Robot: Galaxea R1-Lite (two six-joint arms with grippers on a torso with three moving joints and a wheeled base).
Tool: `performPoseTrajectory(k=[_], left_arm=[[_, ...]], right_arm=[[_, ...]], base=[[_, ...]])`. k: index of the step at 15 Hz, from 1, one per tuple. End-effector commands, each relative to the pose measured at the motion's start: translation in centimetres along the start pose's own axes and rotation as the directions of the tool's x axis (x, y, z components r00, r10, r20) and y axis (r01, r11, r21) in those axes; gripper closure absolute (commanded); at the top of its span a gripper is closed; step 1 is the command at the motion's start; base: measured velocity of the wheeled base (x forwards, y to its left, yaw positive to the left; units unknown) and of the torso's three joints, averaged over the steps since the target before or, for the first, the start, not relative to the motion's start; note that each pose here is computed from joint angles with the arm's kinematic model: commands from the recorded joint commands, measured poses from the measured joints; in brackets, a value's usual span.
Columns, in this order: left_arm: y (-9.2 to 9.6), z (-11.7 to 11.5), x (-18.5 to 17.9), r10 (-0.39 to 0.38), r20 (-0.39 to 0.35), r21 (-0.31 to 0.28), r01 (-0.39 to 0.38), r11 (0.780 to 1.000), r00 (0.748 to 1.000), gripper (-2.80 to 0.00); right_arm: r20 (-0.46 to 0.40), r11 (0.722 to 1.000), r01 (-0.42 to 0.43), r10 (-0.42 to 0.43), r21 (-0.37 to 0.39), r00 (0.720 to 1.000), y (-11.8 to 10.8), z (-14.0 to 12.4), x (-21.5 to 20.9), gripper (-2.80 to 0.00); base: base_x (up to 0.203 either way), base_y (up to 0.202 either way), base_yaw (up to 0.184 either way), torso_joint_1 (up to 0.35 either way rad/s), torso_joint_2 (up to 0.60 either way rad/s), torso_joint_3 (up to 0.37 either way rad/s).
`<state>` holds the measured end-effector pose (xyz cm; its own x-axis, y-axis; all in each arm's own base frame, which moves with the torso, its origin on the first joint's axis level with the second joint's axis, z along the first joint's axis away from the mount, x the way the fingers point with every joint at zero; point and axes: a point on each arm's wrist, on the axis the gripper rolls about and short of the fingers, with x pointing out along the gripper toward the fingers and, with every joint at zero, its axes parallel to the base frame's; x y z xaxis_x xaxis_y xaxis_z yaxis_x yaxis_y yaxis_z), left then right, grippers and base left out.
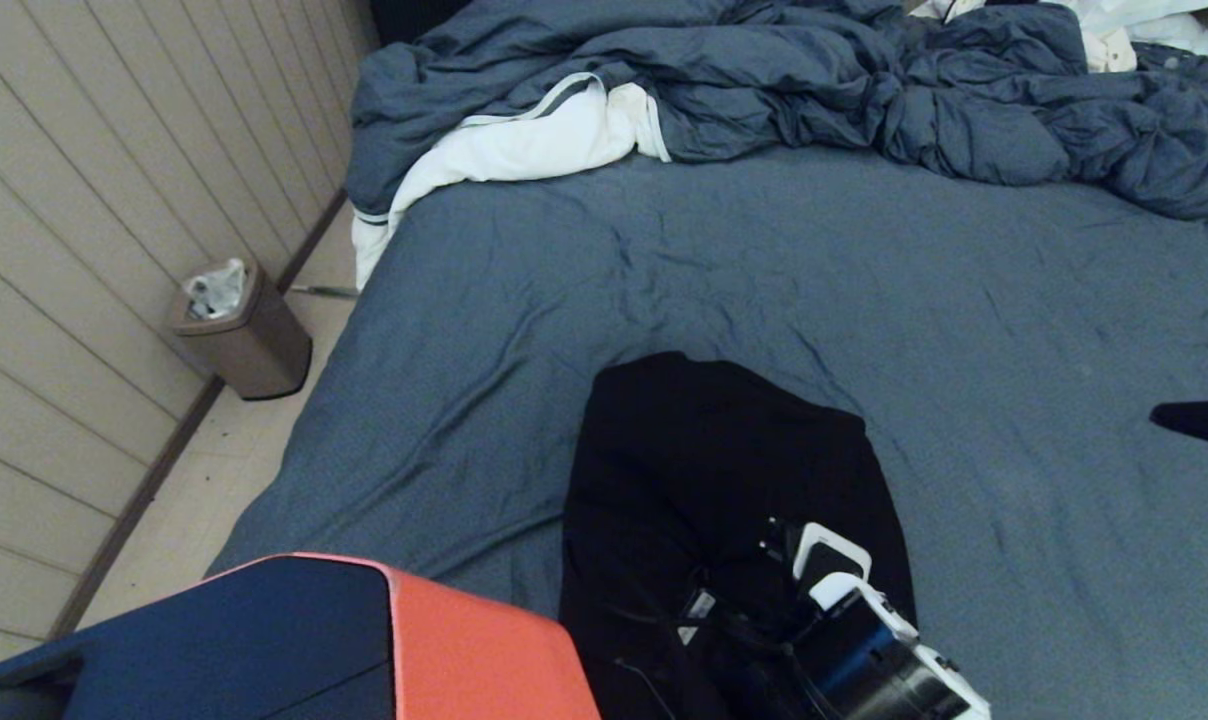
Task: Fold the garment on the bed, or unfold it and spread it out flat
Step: Unfold the black sweatshirt
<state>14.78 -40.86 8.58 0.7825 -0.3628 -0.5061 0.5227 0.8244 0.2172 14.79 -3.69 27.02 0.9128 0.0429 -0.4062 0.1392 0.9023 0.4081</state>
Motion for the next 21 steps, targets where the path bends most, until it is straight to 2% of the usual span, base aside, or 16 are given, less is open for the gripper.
performPoseTrajectory(k=[1,2,4,8,11,13,16,19,21], left_arm=[[0.6,-0.3,0.8,0.025,-0.014,-0.004,-0.025,1.000,1.000,-2.80],[0.9,-0.2,1.0,0.032,-0.014,-0.011,-0.032,0.999,0.999,0.00],[1.4,0.0,1.4,0.046,-0.015,-0.022,-0.047,0.999,0.999,0.00],[1.8,1.4,0.6,0.041,0.033,-0.064,-0.039,0.997,0.999,0.00],[3.3,3.1,-0.6,0.049,0.072,-0.109,-0.041,0.993,0.996,0.00],[5.5,5.4,-2.6,0.078,0.127,-0.168,-0.056,0.984,0.989,0.00],[10.4,7.8,-6.6,0.143,0.189,-0.254,-0.092,0.963,0.972,0.00],[15.6,5.0,-8.2,0.228,0.127,-0.278,-0.186,0.942,0.965,0.00],[18.6,2.6,-8.4,0.291,0.090,-0.304,-0.252,0.919,0.952,0.00]], right_arm=[[0.013,1.000,-0.009,0.009,-0.004,1.000,0.2,0.0,-0.5,0.00],[0.018,1.000,-0.014,0.014,-0.007,1.000,0.3,0.0,-0.7,0.00],[0.024,1.000,-0.023,0.023,-0.010,0.999,0.4,0.1,-0.9,0.00],[0.021,1.000,-0.021,0.021,-0.009,1.000,0.3,-0.1,-0.8,0.00],[0.028,1.000,-0.020,0.020,-0.010,0.999,0.4,-0.1,-1.1,0.00],[0.026,1.000,-0.021,0.021,-0.010,0.999,0.4,-0.2,-1.1,0.00],[0.031,1.000,-0.025,0.025,-0.013,0.999,0.5,-0.2,-1.2,0.00],[0.061,0.998,-0.053,0.055,-0.030,0.997,0.9,-0.2,-2.4,0.00],[0.058,0.998,-0.057,0.058,-0.029,0.997,1.0,-0.3,-2.5,0.00]], base=[[0.000,0.000,0.000,0.000,0.00,0.000],[0.000,0.000,0.000,0.000,0.00,0.000],[0.000,0.000,0.000,0.000,0.00,0.000],[0.000,0.000,0.000,0.000,0.00,0.000],[0.000,0.000,0.000,0.000,0.00,0.000],[0.000,0.000,0.000,0.000,0.00,0.000],[0.000,0.000,0.000,0.000,0.00,0.000],[0.000,0.000,0.000,0.000,0.00,0.000],[0.000,0.000,0.000,0.000,0.00,0.000]])
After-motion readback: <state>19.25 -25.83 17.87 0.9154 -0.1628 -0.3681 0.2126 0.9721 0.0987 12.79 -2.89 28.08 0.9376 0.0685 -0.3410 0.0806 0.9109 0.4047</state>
